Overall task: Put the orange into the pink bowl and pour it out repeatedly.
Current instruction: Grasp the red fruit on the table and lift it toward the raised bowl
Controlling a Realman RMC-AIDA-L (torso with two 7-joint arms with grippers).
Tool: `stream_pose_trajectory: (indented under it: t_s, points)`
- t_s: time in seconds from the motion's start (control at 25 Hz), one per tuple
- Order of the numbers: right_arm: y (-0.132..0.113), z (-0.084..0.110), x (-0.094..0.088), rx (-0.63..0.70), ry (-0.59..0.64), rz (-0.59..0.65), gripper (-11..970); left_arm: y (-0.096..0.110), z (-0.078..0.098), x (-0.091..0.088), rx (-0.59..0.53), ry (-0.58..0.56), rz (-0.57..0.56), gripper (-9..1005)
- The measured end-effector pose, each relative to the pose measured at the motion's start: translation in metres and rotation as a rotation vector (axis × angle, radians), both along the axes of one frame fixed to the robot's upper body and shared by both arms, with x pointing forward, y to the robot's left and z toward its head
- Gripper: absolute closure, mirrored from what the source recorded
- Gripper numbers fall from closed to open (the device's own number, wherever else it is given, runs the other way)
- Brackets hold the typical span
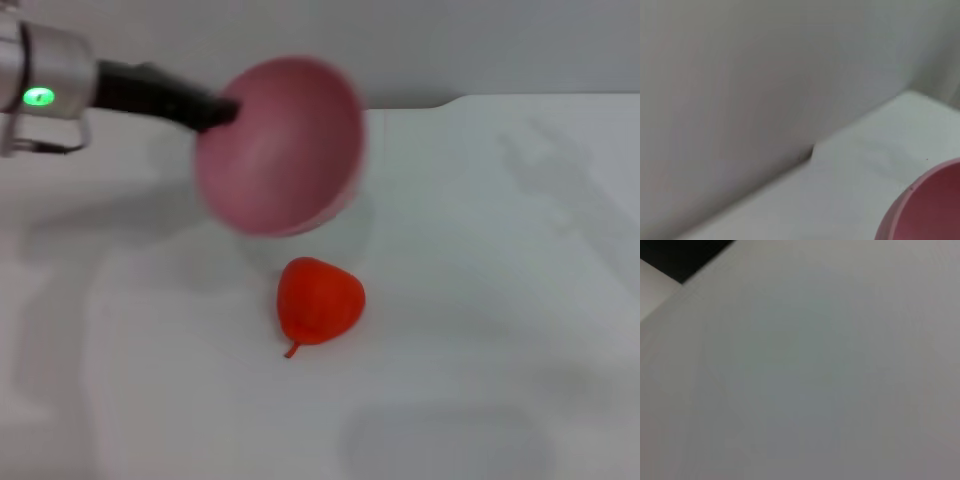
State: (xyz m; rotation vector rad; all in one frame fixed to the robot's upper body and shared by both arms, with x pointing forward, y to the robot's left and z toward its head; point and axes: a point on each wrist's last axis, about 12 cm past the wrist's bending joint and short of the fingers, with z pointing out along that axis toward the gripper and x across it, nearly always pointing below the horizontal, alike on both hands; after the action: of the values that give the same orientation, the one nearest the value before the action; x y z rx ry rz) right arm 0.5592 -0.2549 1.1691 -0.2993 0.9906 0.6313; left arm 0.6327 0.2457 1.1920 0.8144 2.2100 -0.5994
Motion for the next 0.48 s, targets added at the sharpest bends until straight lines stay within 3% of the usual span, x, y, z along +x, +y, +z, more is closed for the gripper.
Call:
stream_pose_trajectory:
  t_s: [0.2,0.36,0.48]
  points:
    - [-0.009,-0.021,0.009,-0.068,0.200,-0.013,434,0.038,0.005,0.005,0.175,0.123,0.134,955]
    - [-0.011,-0.046,0.024,-0.195,0.465,-0.072,434,0.054,0.010,0.003,0.194,0.133,0.188,955]
    - [0.002,-0.060,0.032,-0.336,0.616,-0.058,434,0.057,0.009,0.001,0.191,0.141,0.200,955]
